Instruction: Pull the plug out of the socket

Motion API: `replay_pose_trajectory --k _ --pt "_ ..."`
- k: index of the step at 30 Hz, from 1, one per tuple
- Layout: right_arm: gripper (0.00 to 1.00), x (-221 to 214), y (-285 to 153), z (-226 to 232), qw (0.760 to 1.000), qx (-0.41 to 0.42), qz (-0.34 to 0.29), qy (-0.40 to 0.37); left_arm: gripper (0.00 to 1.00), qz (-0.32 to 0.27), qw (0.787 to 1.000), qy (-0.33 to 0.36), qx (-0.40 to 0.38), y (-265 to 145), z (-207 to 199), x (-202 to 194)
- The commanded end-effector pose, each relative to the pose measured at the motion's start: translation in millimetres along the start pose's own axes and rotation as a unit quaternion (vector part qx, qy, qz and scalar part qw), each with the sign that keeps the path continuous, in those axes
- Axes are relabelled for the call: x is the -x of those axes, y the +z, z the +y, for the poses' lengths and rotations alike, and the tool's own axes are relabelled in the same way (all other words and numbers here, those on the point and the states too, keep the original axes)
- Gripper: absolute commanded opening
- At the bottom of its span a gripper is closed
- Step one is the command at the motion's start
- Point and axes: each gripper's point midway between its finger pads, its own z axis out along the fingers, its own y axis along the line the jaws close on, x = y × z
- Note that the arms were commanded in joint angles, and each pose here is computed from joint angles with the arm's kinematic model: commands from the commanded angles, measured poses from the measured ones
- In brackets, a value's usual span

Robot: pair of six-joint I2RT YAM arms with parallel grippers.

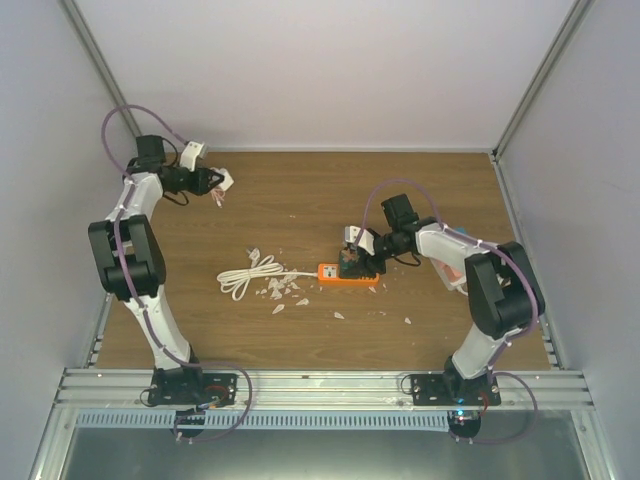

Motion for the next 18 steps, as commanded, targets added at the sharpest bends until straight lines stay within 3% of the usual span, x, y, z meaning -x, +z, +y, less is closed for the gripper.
replay_pose_trajectory --k 1,6,18 --pt "0.24 -41 8 -8 0.997 -0.010 0.071 0.005 0.24 0.001 0.999 -0.043 0.016 -8 36 -9" --pt "0.24 -43 8 -4 0.997 0.000 0.076 0.004 0.25 0.023 0.997 -0.075 0.022 -7 67 -37" --pt "0.24 -45 9 -3 0.996 0.018 0.085 0.015 0.26 0.014 0.989 -0.147 0.026 -8 125 -78"
